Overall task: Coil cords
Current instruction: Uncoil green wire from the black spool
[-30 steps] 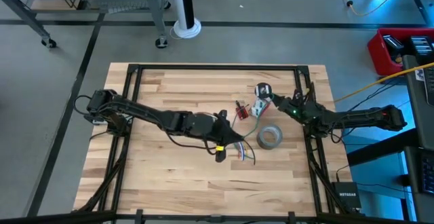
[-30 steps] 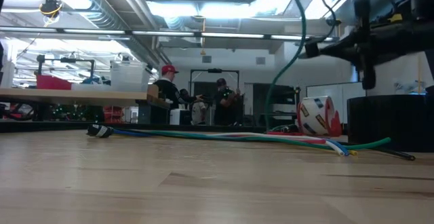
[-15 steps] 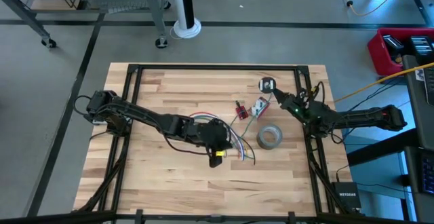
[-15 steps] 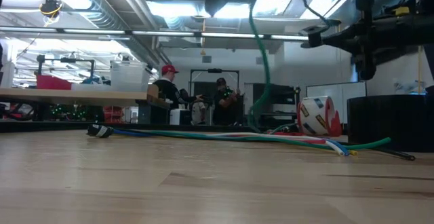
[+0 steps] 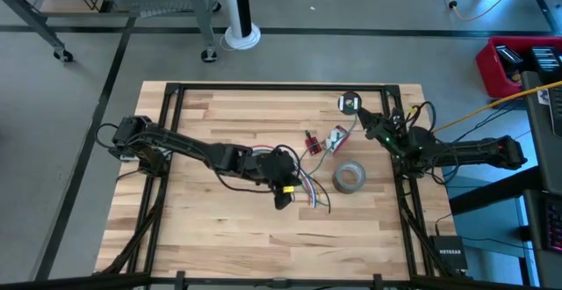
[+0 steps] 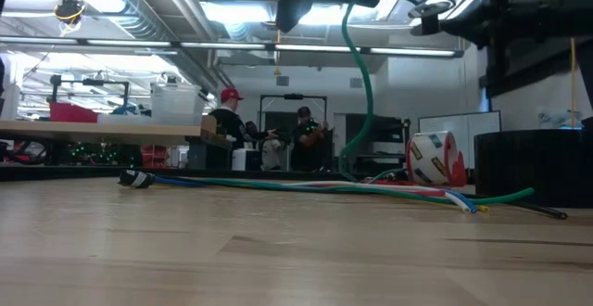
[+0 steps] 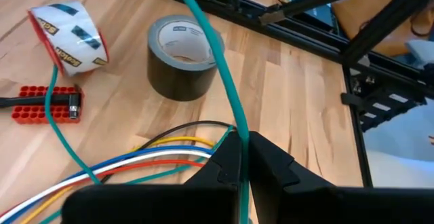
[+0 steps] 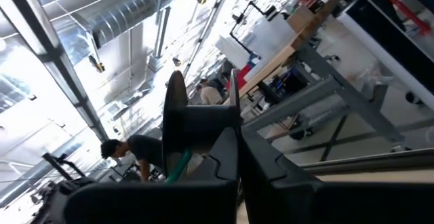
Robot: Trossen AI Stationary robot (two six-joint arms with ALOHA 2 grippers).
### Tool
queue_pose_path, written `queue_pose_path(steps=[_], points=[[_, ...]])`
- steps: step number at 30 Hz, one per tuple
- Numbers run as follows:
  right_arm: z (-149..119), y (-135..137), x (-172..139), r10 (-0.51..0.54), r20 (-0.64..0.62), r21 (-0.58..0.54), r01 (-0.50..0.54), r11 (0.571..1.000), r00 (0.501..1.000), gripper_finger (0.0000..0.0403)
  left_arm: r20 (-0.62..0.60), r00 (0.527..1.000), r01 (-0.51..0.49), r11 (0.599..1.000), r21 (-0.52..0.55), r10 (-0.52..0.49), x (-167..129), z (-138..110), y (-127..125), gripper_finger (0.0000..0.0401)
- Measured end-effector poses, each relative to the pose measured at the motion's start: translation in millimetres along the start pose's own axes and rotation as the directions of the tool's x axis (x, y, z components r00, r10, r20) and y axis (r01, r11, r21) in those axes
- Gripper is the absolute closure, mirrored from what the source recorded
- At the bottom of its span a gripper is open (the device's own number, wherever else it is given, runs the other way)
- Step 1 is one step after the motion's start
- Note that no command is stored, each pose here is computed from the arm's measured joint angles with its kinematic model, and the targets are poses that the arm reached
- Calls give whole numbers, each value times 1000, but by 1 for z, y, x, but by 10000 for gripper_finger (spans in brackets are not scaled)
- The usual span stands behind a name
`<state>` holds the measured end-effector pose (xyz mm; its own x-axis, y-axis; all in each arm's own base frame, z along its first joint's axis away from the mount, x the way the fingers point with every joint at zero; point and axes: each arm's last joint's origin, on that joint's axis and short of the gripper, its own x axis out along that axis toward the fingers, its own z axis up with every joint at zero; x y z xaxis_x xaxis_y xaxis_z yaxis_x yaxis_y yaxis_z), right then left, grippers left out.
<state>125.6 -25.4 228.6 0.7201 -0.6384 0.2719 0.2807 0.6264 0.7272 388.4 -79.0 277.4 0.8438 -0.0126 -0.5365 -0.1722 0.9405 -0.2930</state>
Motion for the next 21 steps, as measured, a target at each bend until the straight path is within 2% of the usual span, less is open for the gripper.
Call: queue_pose_path(steps=[4,8,12,18,21], points=[[0,1,0,19,-15,0,-19,1000,1000,401,-9,1000,-29,1000,-1,29,1,1,6,395],[-1,2,0,56,-44,25,-55,998,997,401,-59,991,-116,992,50,119,1,-4,14,395],[-1,3,0,76,-60,29,-74,997,995,401,-97,981,-167,985,30,170,3,-12,25,390],[-2,3,0,89,-70,38,-86,996,994,401,-170,976,-130,991,31,134,7,-19,37,348],[-2,4,0,117,-93,57,-113,992,989,401,-241,955,-175,984,17,174,5,-24,45,321]])
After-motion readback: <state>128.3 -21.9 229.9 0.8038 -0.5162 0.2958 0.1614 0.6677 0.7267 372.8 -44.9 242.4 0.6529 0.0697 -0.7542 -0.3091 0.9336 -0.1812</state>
